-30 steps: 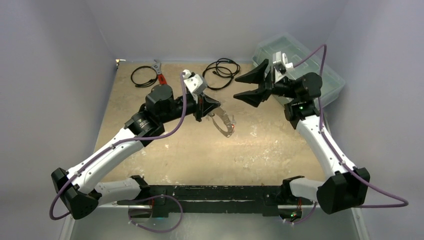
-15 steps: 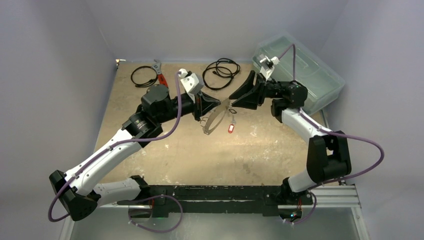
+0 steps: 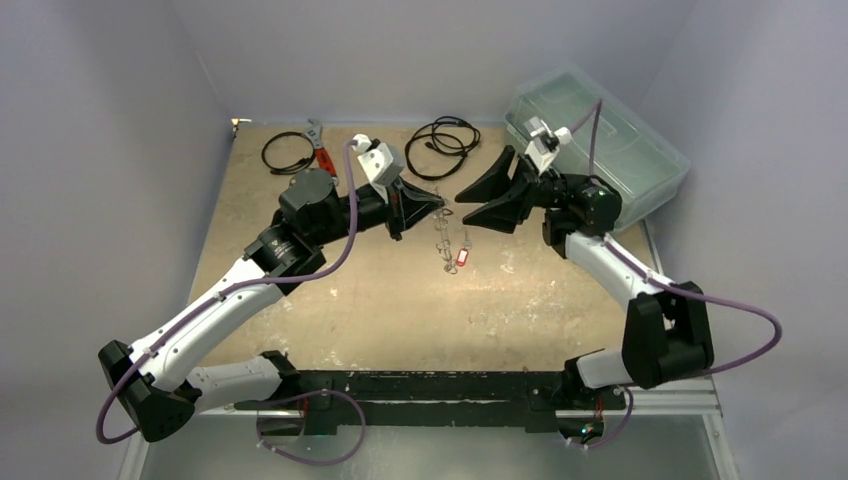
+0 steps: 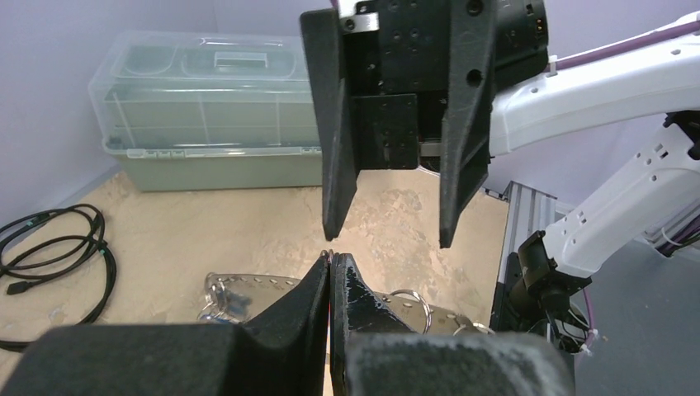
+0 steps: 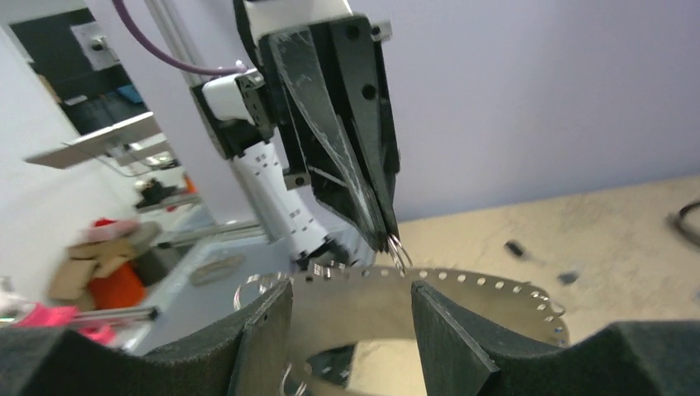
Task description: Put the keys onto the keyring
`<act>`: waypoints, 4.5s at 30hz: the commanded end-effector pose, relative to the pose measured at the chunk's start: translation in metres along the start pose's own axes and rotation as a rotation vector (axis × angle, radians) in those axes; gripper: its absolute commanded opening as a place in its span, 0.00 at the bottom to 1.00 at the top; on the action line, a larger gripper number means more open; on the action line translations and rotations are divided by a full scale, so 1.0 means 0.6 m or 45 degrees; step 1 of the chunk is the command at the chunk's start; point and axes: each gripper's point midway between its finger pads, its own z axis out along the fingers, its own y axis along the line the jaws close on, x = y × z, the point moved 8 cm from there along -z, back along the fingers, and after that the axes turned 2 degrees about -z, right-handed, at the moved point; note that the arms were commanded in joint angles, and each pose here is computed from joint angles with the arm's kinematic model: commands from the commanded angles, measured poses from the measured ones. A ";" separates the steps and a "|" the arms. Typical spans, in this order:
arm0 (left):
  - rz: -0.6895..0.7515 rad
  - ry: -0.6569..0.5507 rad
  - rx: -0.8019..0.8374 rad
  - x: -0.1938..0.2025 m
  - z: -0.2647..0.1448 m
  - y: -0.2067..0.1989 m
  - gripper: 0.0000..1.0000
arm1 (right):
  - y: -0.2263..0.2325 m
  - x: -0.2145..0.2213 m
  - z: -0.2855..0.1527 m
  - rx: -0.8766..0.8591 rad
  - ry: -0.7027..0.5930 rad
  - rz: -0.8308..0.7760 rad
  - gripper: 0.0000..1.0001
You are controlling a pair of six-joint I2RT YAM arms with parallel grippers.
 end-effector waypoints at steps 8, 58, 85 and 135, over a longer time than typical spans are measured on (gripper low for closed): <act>0.025 -0.167 0.078 -0.050 -0.012 -0.020 0.00 | 0.027 -0.038 0.021 0.153 -0.078 -0.552 0.56; 0.041 -0.204 0.145 -0.057 -0.023 -0.034 0.00 | 0.031 -0.034 0.056 0.018 -0.005 -0.519 0.27; 0.248 0.103 -0.101 -0.044 -0.063 -0.004 0.45 | -0.005 -0.014 0.050 0.440 0.374 -0.569 0.00; 0.514 0.325 0.096 -0.004 -0.057 0.004 0.32 | 0.050 0.024 0.081 0.446 0.670 -0.650 0.00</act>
